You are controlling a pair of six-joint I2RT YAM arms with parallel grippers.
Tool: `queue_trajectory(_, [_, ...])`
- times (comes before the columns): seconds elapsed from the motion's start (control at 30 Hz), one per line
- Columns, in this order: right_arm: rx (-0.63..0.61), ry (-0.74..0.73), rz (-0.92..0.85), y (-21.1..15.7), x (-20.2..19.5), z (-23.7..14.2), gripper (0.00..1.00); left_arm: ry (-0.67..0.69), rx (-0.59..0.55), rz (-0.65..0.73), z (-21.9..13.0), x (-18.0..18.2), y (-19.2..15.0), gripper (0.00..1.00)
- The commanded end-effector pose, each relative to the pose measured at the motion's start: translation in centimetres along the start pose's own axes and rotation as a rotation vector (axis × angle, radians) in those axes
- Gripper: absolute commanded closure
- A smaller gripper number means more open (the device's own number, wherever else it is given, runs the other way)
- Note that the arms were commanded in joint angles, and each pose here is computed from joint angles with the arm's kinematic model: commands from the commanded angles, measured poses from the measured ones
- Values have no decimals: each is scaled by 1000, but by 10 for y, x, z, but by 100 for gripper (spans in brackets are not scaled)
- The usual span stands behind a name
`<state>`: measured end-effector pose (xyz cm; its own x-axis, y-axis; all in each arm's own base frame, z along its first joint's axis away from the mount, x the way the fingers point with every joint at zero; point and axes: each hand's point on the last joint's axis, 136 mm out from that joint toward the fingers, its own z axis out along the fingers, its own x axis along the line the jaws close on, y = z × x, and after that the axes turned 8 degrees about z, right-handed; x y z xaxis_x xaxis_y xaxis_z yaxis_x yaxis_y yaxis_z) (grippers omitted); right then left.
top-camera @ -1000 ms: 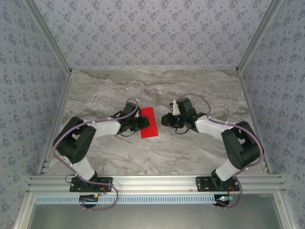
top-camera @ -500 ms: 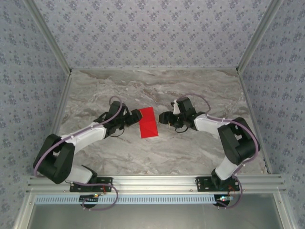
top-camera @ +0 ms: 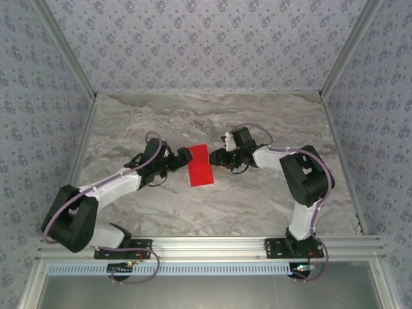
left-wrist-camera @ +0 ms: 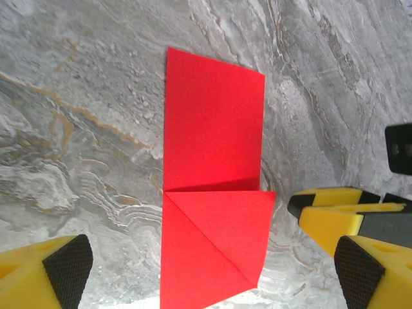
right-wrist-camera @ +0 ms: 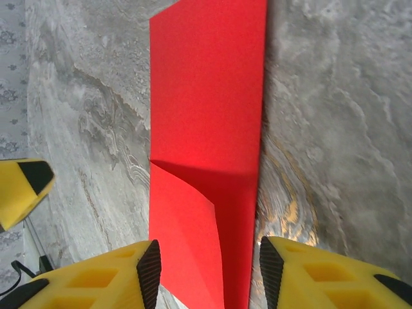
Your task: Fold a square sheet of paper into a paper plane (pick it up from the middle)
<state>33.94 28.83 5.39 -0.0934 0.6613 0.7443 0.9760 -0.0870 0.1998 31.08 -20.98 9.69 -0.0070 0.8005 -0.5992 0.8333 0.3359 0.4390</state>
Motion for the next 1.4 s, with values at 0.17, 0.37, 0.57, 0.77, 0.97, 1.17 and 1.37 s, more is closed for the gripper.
queue_trajectory(0.17, [73,32,-67,3,6,16,58,-69,40,-69,14,-4,-9,1])
queue_trajectory(0.37, [108,59,-83,-2,8,21,60,-70,41,-79,16,-3,-9,1])
queue_trajectory(0.57, [139,72,-93,-7,7,24,62,-90,56,-91,21,-7,-12,1])
queue_trajectory(0.77, [156,72,-97,-8,6,27,70,-143,91,-104,28,-16,-17,3])
queue_trajectory(0.97, [97,88,-67,2,2,24,90,-201,127,-107,33,-27,-23,11])
queue_trajectory(1.17, [53,127,-45,10,5,17,95,-240,150,-120,39,-32,-28,22])
queue_trajectory(1.37, [41,139,-19,12,2,14,95,-260,168,-133,46,-37,-31,40])
